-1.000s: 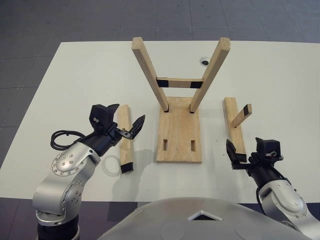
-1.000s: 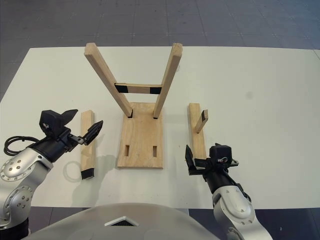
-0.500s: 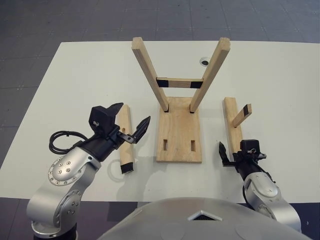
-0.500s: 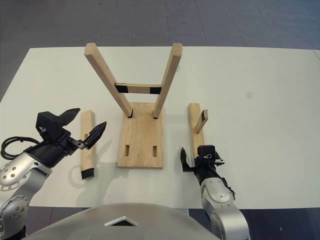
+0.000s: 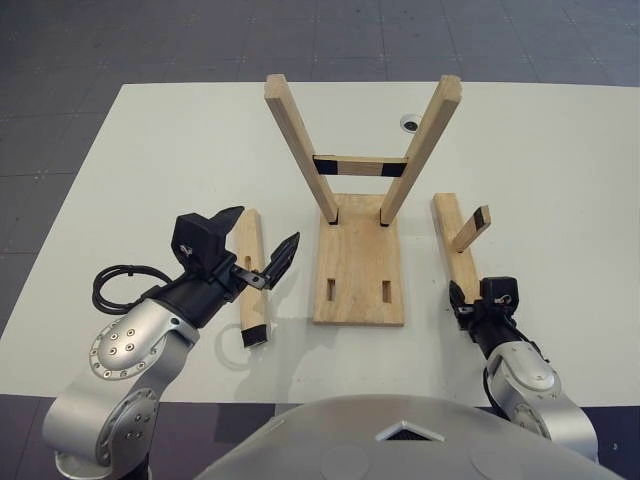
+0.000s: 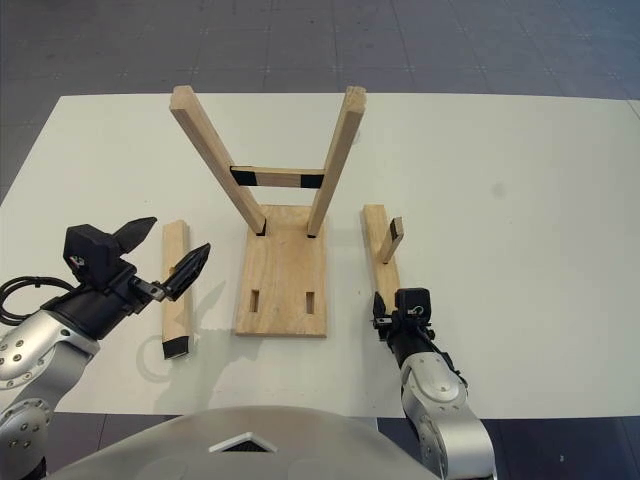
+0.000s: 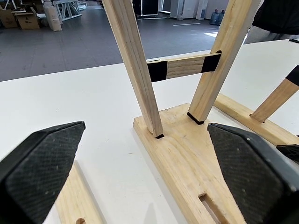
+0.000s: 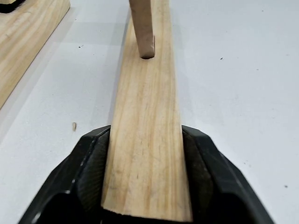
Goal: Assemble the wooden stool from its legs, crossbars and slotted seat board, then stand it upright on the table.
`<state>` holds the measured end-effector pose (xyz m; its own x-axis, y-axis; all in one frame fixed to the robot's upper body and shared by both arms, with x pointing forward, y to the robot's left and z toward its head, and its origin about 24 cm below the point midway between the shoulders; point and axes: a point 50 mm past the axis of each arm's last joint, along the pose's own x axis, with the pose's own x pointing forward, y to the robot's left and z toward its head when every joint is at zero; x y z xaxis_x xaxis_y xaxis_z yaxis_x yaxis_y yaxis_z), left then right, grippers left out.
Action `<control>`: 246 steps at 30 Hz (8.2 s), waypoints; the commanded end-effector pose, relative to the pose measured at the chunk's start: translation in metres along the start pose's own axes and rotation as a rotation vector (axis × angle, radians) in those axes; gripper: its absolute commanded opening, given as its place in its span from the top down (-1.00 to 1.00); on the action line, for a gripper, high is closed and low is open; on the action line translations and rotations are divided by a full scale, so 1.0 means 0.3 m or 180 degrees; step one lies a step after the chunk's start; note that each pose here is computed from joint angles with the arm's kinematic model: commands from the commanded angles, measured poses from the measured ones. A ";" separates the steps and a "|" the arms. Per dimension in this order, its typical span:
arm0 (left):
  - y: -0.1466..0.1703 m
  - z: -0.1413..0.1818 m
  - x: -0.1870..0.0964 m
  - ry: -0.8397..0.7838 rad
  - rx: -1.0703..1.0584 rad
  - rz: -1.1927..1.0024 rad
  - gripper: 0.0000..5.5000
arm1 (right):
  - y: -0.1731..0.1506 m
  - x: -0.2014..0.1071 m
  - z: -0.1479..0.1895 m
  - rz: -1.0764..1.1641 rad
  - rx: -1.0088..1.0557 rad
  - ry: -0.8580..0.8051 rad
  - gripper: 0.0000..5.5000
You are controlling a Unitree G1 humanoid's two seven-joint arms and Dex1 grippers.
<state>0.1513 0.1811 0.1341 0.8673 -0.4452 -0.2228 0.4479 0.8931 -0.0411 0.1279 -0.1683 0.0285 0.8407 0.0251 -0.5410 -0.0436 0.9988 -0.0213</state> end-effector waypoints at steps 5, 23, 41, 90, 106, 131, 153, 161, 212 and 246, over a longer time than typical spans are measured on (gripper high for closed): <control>0.001 -0.007 -0.003 0.0042 -0.0064 0.0023 -0.77 | -0.187 -0.007 0.061 -0.0630 0.0103 -0.0177 0.25; 0.003 0.010 0.030 -0.0663 -0.1410 -0.2717 -0.77 | -0.027 -0.233 0.393 0.3208 0.0498 -0.2080 0.25; -0.126 0.028 0.099 -0.0738 -0.1637 -0.3129 -0.77 | 0.165 -0.178 0.332 0.3936 0.0147 -0.1675 0.25; -0.144 0.038 0.068 -0.1161 -0.1758 -0.3466 0.25 | 0.261 -0.175 0.257 0.4801 0.1706 -0.0850 0.25; -0.121 0.004 0.049 -0.0814 -0.1554 -0.3346 0.25 | 0.243 -0.158 0.268 0.4716 0.1762 -0.0830 0.25; -0.050 0.014 0.050 -0.0782 -0.0752 -0.3122 0.25 | 0.226 -0.183 0.246 0.4868 0.1540 -0.0710 -0.78; 0.051 -0.063 0.080 -0.0854 0.0585 -0.3060 0.26 | 0.100 -0.087 0.214 0.4045 0.1010 -0.0749 -1.00; 0.080 -0.079 0.094 -0.1064 0.1084 -0.3082 0.26 | 0.086 -0.085 0.200 0.3999 0.0991 -0.0706 -1.00; 0.107 -0.267 0.158 -0.0599 0.1052 -0.3381 0.26 | 0.075 -0.082 0.214 0.3872 0.0965 -0.0760 -1.00; 0.066 -0.265 0.093 -0.0454 0.1138 -0.3602 0.26 | 0.077 -0.077 0.215 0.3785 0.0988 -0.0792 -1.00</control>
<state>0.1761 0.1909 0.0622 -0.0079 -0.9990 -0.0440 0.9790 -0.0167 0.2031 0.1409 -0.1431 0.0937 0.4405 0.8930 0.0921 -0.7403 0.3033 0.6000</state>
